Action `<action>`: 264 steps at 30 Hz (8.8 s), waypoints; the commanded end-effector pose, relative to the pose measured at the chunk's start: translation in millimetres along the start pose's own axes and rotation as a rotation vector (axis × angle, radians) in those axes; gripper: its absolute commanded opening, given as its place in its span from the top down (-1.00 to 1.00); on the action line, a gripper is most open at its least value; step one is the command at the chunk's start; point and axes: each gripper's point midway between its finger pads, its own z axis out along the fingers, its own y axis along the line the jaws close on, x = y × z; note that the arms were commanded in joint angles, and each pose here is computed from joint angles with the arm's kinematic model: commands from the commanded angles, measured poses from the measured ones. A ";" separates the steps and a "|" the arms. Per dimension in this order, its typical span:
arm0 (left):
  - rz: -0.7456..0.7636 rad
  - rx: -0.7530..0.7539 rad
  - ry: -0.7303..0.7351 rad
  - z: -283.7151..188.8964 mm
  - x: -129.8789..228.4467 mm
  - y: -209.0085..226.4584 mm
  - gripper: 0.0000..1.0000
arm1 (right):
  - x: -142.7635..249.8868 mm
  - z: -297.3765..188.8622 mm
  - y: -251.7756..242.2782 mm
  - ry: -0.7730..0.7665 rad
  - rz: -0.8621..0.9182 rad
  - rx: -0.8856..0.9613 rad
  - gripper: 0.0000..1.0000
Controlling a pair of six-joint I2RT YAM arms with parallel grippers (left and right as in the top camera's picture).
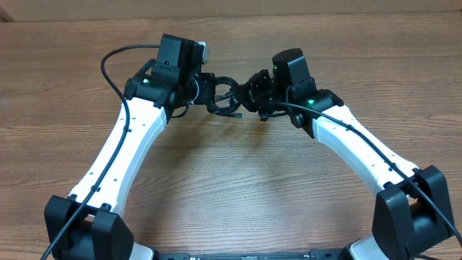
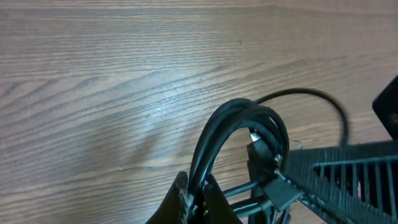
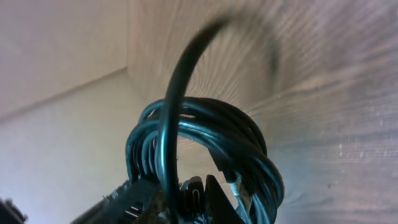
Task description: Untangle cables
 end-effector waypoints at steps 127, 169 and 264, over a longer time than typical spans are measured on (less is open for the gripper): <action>-1.022 -0.116 0.190 111.7 69.4 27.1 0.92 | -16.4 -12.2 -127.6 0.113 -0.611 0.489 0.93; -1.361 -0.142 0.220 37.7 66.5 20.9 0.91 | 12.4 33.5 -76.5 -0.112 -0.133 0.307 0.28; 0.436 0.621 0.084 2.2 50.5 -28.9 -0.60 | 21.9 -49.6 -68.6 0.505 -0.978 -0.229 0.93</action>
